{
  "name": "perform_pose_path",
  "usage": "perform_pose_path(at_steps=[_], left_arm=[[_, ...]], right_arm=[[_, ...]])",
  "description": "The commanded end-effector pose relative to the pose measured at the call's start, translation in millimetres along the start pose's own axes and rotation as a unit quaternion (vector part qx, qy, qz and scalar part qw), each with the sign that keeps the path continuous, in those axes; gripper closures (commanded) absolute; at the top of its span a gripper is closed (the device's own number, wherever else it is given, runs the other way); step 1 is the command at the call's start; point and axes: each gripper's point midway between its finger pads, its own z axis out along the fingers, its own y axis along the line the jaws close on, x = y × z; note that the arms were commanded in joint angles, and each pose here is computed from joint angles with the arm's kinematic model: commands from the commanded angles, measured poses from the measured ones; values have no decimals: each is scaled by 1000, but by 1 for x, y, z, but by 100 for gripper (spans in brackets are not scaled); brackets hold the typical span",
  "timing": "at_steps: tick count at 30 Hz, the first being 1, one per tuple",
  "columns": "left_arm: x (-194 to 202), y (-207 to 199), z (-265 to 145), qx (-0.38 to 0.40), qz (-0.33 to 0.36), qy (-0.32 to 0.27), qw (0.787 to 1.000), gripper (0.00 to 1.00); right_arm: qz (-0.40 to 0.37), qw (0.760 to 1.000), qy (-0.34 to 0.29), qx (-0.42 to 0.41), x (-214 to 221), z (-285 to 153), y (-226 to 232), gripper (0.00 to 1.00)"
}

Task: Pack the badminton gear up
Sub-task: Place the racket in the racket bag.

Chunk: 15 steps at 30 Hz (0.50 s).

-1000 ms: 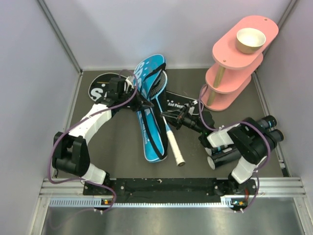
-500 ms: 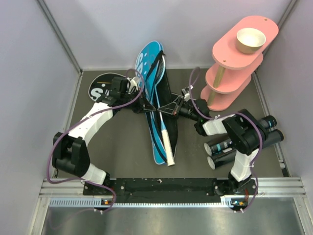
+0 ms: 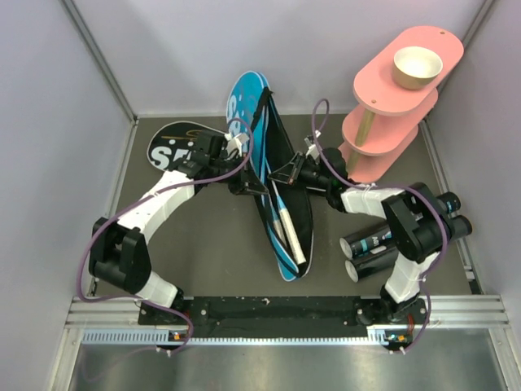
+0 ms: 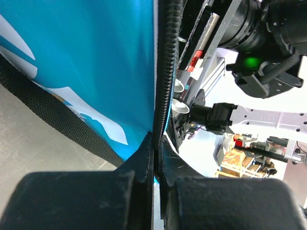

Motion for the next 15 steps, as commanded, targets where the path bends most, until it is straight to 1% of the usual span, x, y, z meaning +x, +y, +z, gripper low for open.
perform_pose_path(at_steps=[1,2,3,4,5,6,7,9,10,12,14,15], left_arm=[[16,-28,1,57,22,35,997,100],[14,-30,2,63,27,29,997,100],[14,-31,2,67,17,27,997,100],[16,-28,4,66,11,26,997,100],[14,-26,5,62,9,19,998,100],[14,-25,5,59,4,12,998,100],[13,-24,5,56,4,6,998,100],[12,-13,7,39,-7,-5,999,100],[13,-10,7,35,-11,-9,999,100],[18,-3,9,38,-22,-13,999,100],[22,-1,9,42,-27,-13,999,100],[28,4,10,42,-32,-8,999,100]], right_arm=[[-158,981,-112,13,-61,5,58,100],[-170,978,-117,22,-60,6,61,100],[-179,977,-113,28,-45,10,66,100],[-188,972,-131,60,-46,9,58,100],[-192,969,-143,68,-43,6,65,100],[-192,966,-145,92,-31,5,56,100],[-201,959,-161,119,-22,5,54,100],[-221,951,-159,146,-8,4,48,100],[-248,942,-157,161,2,4,45,100],[-266,938,-140,171,11,1,38,100],[-281,936,-109,179,21,-5,31,100],[-292,934,-102,178,23,-10,35,100]])
